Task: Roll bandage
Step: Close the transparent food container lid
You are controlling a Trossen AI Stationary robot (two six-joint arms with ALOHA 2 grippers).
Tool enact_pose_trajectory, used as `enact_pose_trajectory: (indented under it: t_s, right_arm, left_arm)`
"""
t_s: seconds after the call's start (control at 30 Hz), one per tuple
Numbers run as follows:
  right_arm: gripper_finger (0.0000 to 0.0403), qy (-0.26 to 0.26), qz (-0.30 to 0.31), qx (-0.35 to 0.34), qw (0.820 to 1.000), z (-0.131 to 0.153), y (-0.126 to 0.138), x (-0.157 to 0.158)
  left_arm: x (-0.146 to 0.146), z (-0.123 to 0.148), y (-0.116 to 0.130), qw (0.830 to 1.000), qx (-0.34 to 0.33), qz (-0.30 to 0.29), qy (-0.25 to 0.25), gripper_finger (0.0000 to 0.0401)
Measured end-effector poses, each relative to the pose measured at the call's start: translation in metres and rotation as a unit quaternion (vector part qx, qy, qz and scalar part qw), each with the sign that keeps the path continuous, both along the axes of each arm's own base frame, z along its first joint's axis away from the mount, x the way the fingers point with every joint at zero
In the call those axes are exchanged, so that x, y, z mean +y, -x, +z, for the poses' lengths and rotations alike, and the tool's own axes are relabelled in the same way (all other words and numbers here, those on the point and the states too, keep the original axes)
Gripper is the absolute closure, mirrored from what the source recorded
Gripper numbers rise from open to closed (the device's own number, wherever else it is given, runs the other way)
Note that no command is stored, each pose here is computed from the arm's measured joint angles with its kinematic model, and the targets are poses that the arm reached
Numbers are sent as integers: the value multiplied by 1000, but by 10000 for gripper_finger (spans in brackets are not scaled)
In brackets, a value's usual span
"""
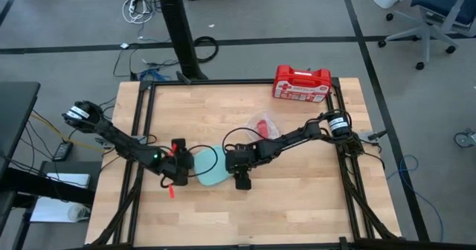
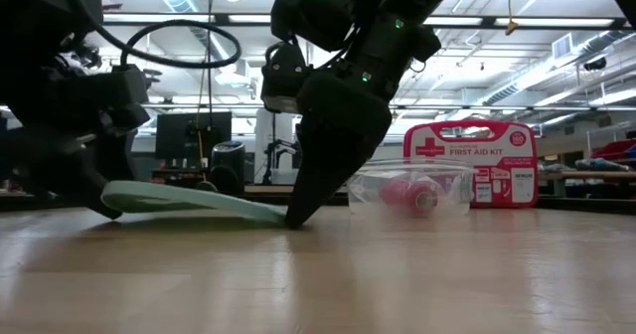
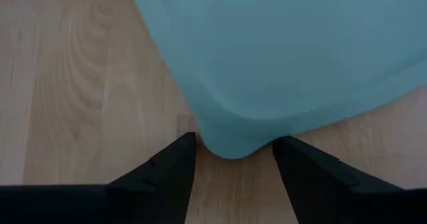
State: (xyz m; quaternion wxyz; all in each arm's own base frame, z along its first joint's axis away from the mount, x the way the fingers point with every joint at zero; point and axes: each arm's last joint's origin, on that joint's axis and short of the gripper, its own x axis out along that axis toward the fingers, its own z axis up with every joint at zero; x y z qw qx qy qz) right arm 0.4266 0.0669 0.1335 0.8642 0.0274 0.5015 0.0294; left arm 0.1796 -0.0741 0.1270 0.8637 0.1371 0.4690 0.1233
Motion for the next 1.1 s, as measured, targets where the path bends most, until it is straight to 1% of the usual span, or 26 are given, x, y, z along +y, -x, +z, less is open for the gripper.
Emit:
enact_pose_trajectory:
  t_s: [0.23,0.33,0.43,0.53,0.77,1.1]
  right_arm:
    - [199,-2,-3,0,1000,0,-1,-3]
    - [200,-2,-3,-2,1000,0,-1,-3]
    - [200,-1,-4,-2,1000,0,-1,-3]
    - [200,-6,-8,-3,1000,0,-1,-3]
    - [200,-10,-15,-3,1000,0,-1,-3]
    - [199,-13,-8,12,1000,6,4,-4]
  left_arm:
    - [-5,3,-4,999,5,-28,39,215]
    - [-6,4,-5,998,7,-48,48,224]
    - [-7,5,-7,997,-2,-54,50,228]
    - [-8,8,-9,998,-7,-50,42,228]
    - [-9,22,-16,999,-32,-25,0,228]
    - [-12,34,-24,998,-41,-36,-1,229]
